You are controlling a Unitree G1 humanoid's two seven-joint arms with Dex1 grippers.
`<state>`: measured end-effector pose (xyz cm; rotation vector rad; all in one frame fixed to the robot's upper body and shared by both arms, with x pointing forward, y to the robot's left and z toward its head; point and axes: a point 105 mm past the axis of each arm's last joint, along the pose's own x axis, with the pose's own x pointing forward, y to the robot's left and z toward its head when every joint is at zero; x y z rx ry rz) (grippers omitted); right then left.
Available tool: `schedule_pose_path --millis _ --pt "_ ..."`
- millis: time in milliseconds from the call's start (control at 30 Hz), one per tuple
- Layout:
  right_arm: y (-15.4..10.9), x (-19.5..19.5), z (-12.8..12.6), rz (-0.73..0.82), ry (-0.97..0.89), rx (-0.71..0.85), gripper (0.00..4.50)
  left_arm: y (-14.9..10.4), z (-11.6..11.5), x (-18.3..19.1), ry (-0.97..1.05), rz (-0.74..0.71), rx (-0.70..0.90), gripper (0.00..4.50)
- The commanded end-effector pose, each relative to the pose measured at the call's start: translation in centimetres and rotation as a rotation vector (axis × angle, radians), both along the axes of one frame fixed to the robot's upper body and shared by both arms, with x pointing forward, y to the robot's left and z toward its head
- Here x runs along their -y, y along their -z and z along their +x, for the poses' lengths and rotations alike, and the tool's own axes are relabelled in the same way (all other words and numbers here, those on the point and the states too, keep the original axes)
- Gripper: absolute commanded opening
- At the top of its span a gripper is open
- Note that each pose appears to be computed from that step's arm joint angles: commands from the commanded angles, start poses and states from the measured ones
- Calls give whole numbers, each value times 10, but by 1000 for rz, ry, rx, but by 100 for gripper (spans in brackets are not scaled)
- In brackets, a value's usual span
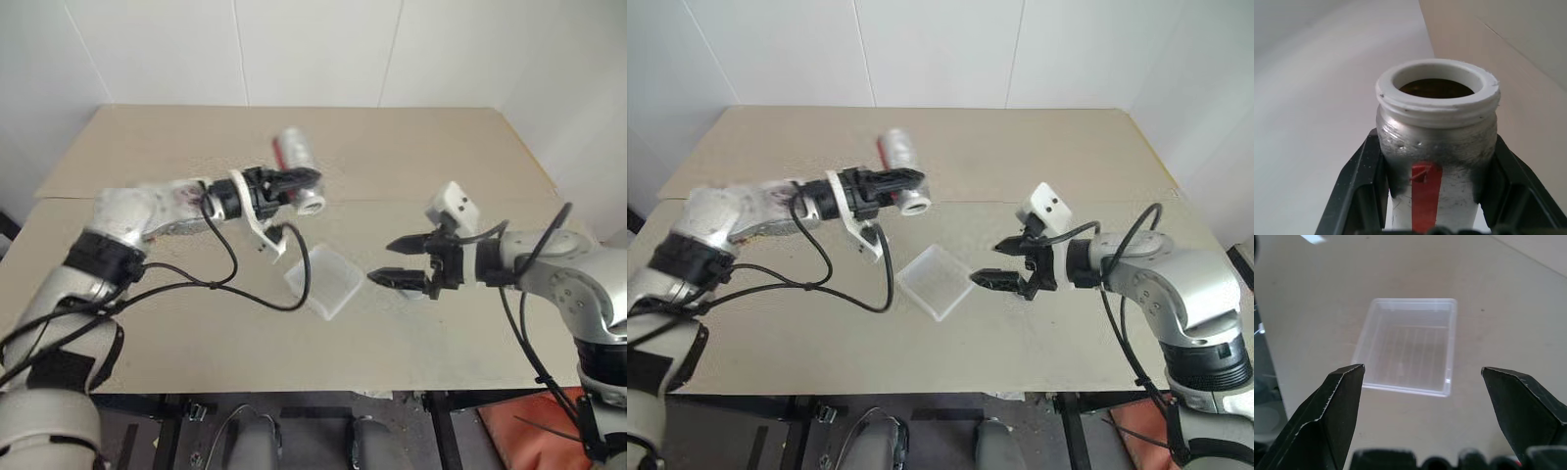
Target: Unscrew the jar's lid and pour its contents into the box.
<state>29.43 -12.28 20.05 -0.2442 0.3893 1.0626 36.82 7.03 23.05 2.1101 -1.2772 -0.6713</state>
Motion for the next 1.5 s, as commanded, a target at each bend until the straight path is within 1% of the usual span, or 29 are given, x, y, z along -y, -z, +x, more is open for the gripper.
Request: schedule_pose_path --millis 33,167,300,400,567,667,700,733,767,800,867,933,967,1000,1033,1067,1133,1267,1367,1500 --pt "-21 -2 0 9 -33 84 444 11 -3 8 87 74 90 203" --pt "-30 -3 -2 28 -29 113 444 23 5 15 59 93 150 203" --pt "-36 -5 -10 42 -40 138 444 24 7 20 49 82 213 203" --pt "-40 -5 -13 52 -51 147 444 26 6 22 67 81 213 203" --pt "-37 -6 -12 42 -45 157 444 22 8 21 46 33 196 203" --pt "-36 -7 -11 42 -43 180 444 19 15 9 -78 -150 -2 203" --pt "-36 -7 -10 44 -37 188 444 17 19 2 -157 -261 -130 203" --pt "-35 -6 -8 47 -29 195 444 13 27 -7 -261 -406 -270 203" --pt "-35 -6 -7 49 -22 203 444 10 31 -14 -323 -512 -393 203" --pt "-36 -5 -6 53 -14 215 444 3 34 -21 -352 -636 -496 203" --pt "-36 -4 -4 56 -7 224 444 -16 46 -36 -445 -938 -740 203" --pt "-36 -4 -3 60 -5 230 444 -27 51 -49 -463 -1194 -978 203" --pt "-36 -4 -3 64 -5 233 444 -31 52 -53 -463 -1289 -1081 203" --pt "-36 -5 -3 70 -5 235 444 -30 52 -57 -480 -1364 -1222 203" --pt "-36 -6 -3 75 -7 234 444 -29 53 -63 -496 -1463 -1300 203" --pt "-36 -7 -4 79 -10 234 444 -24 53 -67 -535 -1510 -1336 203" --pt "-35 -8 -4 83 -14 233 444 -19 52 -72 -591 -1555 -1346 203" --pt "-36 -9 -5 87 -17 234 444 -15 44 -77 -547 -1662 -1434 203" --pt "-37 -9 -5 90 -19 238 444 -9 37 -79 -513 -1672 -1474 203" --pt "-36 -11 -5 95 -15 246 444 5 30 -82 -508 -1688 -1546 203"
